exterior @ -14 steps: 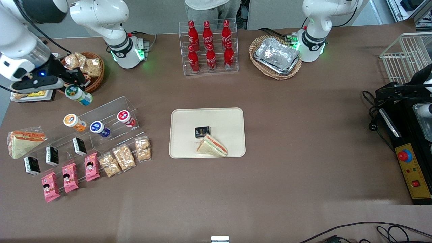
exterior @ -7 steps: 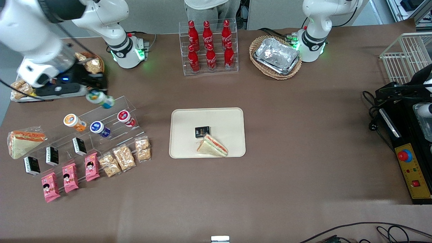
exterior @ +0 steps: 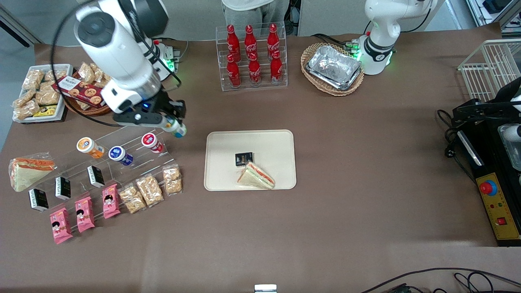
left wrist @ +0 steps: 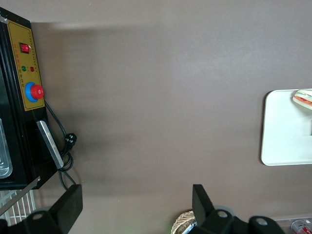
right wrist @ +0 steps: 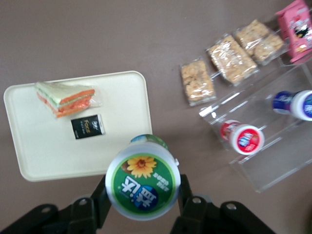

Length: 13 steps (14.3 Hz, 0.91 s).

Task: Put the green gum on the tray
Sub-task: 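Carry the green gum tub over the cream tray, then lower the tub onto the tray beside the black box and open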

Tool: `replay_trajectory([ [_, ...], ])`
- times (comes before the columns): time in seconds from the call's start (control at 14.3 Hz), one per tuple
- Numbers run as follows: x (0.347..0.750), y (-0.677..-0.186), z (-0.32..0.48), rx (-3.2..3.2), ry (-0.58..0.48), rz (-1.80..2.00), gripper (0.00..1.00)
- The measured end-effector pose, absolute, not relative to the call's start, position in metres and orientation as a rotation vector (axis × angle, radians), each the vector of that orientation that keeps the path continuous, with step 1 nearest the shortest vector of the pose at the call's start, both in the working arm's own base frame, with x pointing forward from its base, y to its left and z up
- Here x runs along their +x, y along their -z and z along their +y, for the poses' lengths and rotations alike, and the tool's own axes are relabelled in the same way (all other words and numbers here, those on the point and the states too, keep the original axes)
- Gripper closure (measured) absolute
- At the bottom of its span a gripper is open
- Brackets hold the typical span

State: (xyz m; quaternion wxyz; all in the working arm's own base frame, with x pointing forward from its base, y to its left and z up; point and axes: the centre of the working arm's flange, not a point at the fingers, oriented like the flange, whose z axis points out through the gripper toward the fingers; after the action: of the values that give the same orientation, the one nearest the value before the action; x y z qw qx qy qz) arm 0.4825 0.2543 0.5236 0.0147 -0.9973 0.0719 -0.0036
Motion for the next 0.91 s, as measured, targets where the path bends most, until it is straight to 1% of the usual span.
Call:
replay_trajectory([
  [0.21,0.476,-0.449,0.286,-3.073,0.049,0.353,0.41],
  [0.42,0.455,-0.378,0.315,-3.07,0.029,0.445,0.41],
  [0.56,0.446,-0.341,0.326,-3.079,0.04,0.488,0.41],
  [0.7,0.439,-0.308,0.332,-3.098,0.086,0.509,0.41],
  [0.91,0.434,-0.271,0.33,-3.097,0.104,0.515,0.41],
])
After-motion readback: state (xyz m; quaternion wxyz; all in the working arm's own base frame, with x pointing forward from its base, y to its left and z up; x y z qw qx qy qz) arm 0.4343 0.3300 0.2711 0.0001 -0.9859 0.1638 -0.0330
